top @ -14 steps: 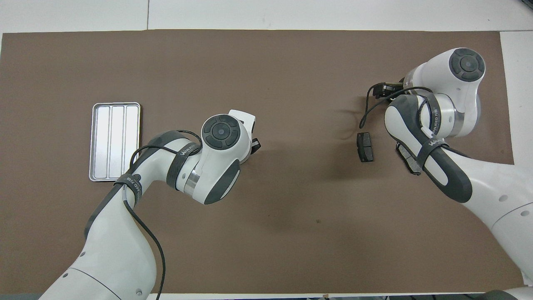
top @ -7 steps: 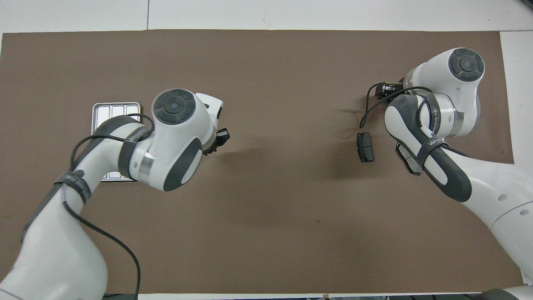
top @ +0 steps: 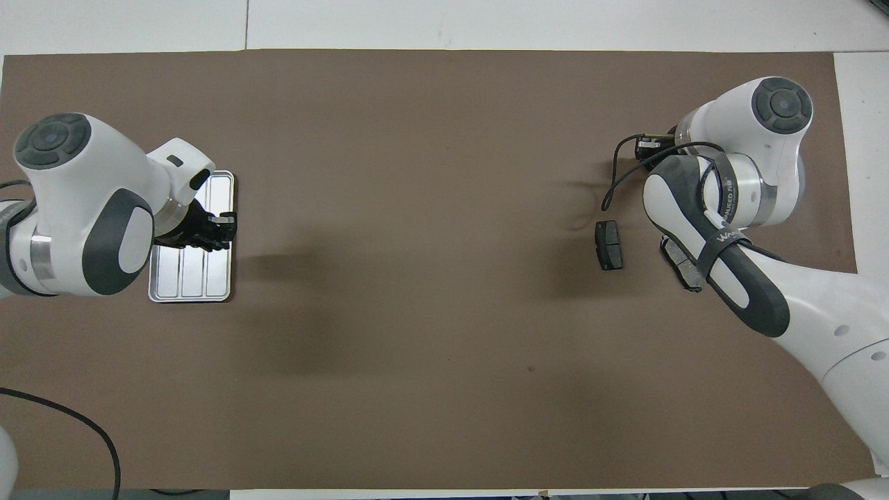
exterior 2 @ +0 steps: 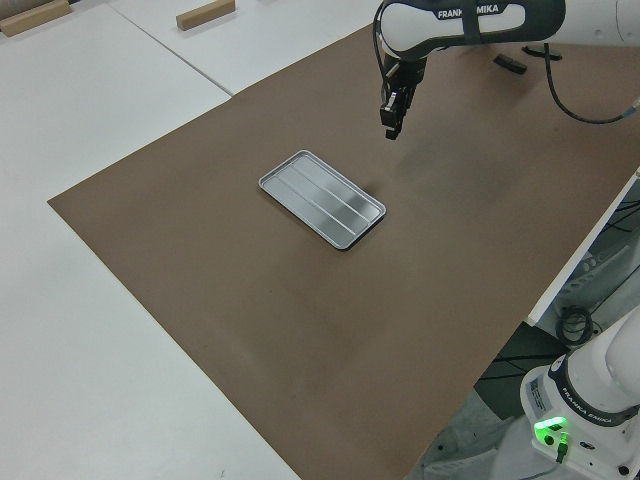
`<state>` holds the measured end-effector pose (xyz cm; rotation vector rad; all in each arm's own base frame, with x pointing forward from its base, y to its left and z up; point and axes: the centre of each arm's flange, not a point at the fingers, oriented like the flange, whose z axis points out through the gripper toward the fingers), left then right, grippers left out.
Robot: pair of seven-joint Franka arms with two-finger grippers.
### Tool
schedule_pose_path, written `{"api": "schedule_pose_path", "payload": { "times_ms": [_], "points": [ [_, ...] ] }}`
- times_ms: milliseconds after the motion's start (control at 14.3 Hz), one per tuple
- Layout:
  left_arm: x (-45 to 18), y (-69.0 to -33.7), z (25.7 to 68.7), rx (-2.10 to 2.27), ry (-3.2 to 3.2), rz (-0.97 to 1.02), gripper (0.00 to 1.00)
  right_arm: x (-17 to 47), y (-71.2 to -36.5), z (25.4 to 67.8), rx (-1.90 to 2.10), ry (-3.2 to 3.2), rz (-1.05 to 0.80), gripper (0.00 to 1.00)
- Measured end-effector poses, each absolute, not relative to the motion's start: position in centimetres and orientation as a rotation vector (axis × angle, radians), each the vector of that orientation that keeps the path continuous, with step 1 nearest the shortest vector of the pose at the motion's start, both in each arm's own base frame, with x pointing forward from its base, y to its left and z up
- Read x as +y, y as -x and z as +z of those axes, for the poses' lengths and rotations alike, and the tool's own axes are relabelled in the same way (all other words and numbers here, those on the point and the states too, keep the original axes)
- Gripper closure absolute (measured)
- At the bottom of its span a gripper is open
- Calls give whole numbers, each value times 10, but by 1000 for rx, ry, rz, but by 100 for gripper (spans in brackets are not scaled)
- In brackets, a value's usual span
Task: Pick bearing gear from pile to tray
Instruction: 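Carry the gear with the left gripper and lower it into the tray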
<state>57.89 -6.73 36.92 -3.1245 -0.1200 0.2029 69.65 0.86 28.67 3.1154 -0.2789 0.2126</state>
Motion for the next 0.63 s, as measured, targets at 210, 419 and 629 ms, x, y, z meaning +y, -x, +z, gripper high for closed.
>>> {"api": "schedule_pose_path", "payload": {
  "times_ms": [210,419,629],
  "points": [
    [-28,-577,351,-71,3140,168,77,9,-696,286,-279,-3115,212,65],
    [-6,-571,339,-50,3145,166,77,9,-696,287,-264,-3108,199,65],
    [-5,-564,325,-51,3146,163,77,16,-699,313,-231,-3082,51,65]
  ]
}}
